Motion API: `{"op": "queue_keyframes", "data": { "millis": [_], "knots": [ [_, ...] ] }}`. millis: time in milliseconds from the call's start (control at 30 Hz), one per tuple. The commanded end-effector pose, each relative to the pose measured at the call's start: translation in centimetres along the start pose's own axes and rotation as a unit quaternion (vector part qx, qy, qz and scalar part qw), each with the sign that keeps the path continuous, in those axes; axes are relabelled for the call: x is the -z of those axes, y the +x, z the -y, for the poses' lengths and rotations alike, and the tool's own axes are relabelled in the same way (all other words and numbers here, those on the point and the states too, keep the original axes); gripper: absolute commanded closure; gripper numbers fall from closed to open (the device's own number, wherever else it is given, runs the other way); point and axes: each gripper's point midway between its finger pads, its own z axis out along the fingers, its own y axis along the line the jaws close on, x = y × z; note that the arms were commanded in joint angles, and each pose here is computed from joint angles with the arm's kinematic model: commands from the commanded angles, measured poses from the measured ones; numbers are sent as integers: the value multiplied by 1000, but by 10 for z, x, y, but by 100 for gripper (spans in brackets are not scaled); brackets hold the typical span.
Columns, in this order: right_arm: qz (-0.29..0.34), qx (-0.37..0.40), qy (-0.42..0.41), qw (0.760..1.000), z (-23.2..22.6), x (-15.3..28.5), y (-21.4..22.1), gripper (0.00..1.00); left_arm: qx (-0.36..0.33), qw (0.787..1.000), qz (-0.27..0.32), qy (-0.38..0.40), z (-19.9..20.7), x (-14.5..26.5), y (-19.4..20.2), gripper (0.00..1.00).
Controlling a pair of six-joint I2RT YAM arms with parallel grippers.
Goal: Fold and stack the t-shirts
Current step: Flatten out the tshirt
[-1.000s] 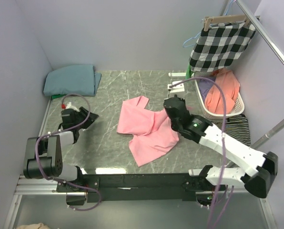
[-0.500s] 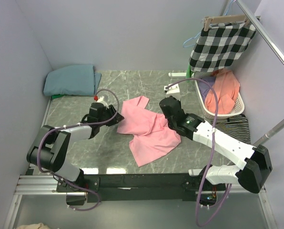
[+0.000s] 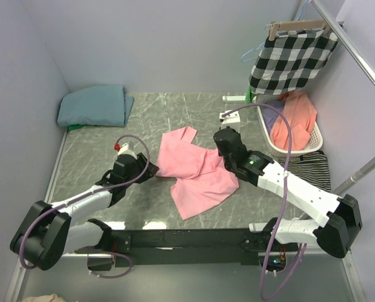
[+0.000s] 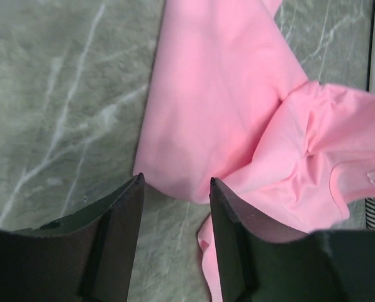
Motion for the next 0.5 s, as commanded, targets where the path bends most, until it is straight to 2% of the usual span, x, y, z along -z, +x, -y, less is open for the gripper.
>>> {"op": "queue_keyframes", "data": {
  "millis": [0,200,433,467],
  "knots": [
    [22,-32,-5,999,1,4,-15,100,9,999,25,-26,-9,-4,-7,50],
    [25,-36,-8,999,2,6,-18,100,19,999,4,-47,-23,-26,7,49],
    [24,-31,-6,999,3,6,-15,100,24,999,-11,-18,-13,-45,13,51],
    [23,-29,-6,999,3,5,-13,100,23,1000,-11,-18,-13,-47,13,57]
  ]
}}
